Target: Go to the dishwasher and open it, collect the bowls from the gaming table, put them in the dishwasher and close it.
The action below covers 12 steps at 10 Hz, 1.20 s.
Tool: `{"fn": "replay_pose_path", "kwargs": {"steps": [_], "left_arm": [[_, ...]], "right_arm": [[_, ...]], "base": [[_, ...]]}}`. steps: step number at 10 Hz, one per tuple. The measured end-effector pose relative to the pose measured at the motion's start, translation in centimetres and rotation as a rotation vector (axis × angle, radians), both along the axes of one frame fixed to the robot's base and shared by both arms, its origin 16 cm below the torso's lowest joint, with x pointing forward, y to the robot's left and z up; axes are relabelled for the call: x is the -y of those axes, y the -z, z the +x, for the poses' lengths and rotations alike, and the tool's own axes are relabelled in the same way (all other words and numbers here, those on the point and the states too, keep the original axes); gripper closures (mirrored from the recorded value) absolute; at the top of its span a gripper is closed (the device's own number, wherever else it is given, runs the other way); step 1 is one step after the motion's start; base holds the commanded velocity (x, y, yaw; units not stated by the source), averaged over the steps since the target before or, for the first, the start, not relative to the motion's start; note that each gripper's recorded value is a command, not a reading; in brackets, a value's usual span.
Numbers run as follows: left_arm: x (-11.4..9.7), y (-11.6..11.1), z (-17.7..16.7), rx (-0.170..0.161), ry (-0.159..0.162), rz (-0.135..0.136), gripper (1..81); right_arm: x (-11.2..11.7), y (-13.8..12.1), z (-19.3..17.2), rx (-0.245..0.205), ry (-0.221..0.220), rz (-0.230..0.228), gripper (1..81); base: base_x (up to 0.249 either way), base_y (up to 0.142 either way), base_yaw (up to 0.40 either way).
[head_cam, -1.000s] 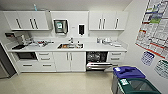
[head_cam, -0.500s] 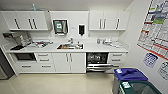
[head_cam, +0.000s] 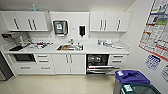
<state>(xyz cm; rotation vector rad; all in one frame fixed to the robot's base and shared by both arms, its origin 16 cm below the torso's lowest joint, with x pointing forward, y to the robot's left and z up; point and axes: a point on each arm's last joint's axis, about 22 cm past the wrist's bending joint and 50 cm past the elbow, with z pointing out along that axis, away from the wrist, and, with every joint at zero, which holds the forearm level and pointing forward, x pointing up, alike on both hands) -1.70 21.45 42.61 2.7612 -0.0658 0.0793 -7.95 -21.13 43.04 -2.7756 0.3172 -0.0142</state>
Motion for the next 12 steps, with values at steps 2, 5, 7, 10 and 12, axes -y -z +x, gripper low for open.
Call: {"fn": "replay_pose_path", "kwargs": {"steps": [2, 5, 7, 10, 12], "left_arm": [[0.0, 0.0, -0.3, -0.001, 0.000, 0.000, 81.1], [0.9, -0.1, 0.3, 0.008, -0.001, -0.014, 81.1], [-0.8, 0.1, 0.1, 0.000, 0.003, 0.017, 81.1], [0.4, 0.0, -0.1, 0.000, 0.000, -0.006, 81.1], [0.2, 0.0, 0.2, 0.003, 0.001, -0.002, 81.1]], "right_arm": [[-0.1, 0.0, -0.2, -0.001, 0.000, 0.001, 81.1], [1.2, 0.1, 0.4, 0.010, -0.003, -0.018, 81.1], [-0.7, 0.0, 0.1, 0.001, -0.004, 0.009, 81.1], [0.9, 0.1, 0.1, 0.003, -0.006, -0.013, 81.1], [0.6, 0.1, 0.2, 0.006, -0.005, -0.009, 81.1]], "base": [[0.103, 0.000, 0.000], [0.106, 0.000, 0.000], [0.116, 0.000, 0.000], [0.116, 0.000, 0.000], [0.119, 0.000, 0.000]]}}
